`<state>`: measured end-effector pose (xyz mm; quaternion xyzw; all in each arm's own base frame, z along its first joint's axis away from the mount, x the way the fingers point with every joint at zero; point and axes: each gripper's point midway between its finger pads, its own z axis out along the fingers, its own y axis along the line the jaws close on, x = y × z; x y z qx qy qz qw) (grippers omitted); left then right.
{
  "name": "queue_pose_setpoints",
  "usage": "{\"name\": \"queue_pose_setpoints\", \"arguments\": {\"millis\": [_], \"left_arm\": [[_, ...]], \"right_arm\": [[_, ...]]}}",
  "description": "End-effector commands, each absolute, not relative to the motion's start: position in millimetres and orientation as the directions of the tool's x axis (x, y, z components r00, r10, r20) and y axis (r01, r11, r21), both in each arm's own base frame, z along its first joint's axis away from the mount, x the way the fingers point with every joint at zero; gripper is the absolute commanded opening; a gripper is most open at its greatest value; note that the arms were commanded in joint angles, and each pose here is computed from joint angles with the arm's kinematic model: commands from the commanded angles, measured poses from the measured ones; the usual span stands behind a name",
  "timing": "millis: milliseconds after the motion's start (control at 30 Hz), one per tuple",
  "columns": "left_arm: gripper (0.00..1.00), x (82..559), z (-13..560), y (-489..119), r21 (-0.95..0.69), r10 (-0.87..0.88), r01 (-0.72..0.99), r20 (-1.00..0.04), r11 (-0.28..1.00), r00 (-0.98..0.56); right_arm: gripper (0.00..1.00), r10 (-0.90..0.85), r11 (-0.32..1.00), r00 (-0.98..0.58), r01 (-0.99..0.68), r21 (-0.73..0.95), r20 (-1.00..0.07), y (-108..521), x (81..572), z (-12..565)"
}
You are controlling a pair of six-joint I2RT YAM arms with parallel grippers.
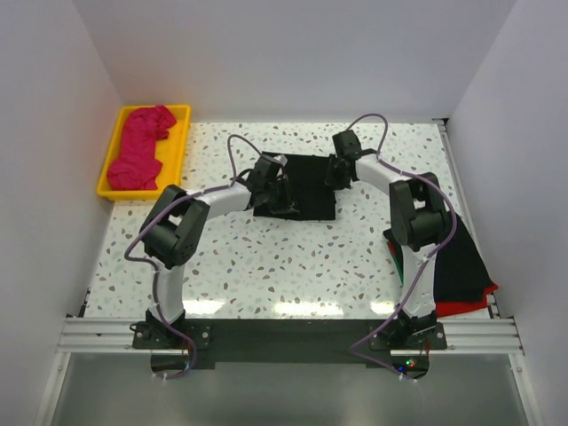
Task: Fold and stack the t-shirts
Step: Neatly place the folded tshirt to the corner
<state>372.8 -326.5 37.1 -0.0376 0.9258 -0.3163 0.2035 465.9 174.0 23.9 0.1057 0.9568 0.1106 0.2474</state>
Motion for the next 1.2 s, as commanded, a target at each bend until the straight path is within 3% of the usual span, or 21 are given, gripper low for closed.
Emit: {"name": "queue_pose_setpoints", "arguments": {"millis": [0, 267, 633, 867, 1033, 1167], "left_arm": [[0.09, 385, 97, -327, -0.624, -0.209, 0.135, -0.447, 0.769, -0.870], [0.09, 377, 129, -297, -0.614, -0.217, 0.150, -0.482, 0.775, -0.849], [0.11, 338, 160, -217, -0.595, -0.245, 0.159, -0.539, 0.788, -0.805], [0.14, 307, 168, -188, -0.561, -0.228, 0.194, -0.595, 0.805, -0.771], [0.14, 298, 161, -184, -0.561, -0.220, 0.199, -0.590, 0.803, -0.777], [0.14, 297, 158, -188, -0.579, -0.221, 0.207, -0.581, 0.788, -0.783]], "right_arm": [[0.00, 0.250, 0.968, -0.865, 0.218, 0.122, -0.436, 146, 450, 13], [0.00, 0.262, 0.962, -0.828, 0.262, 0.071, -0.495, 128, 450, 42], [0.00, 0.346, 0.931, -0.812, 0.359, 0.065, -0.470, 99, 448, 55], [0.00, 0.461, 0.850, -0.737, 0.527, 0.006, -0.495, 55, 445, 77], [0.00, 0.537, 0.785, -0.708, 0.618, -0.036, -0.459, 34, 440, 91], [0.00, 0.555, 0.717, -0.673, 0.685, -0.130, -0.489, 14, 433, 105]]}}
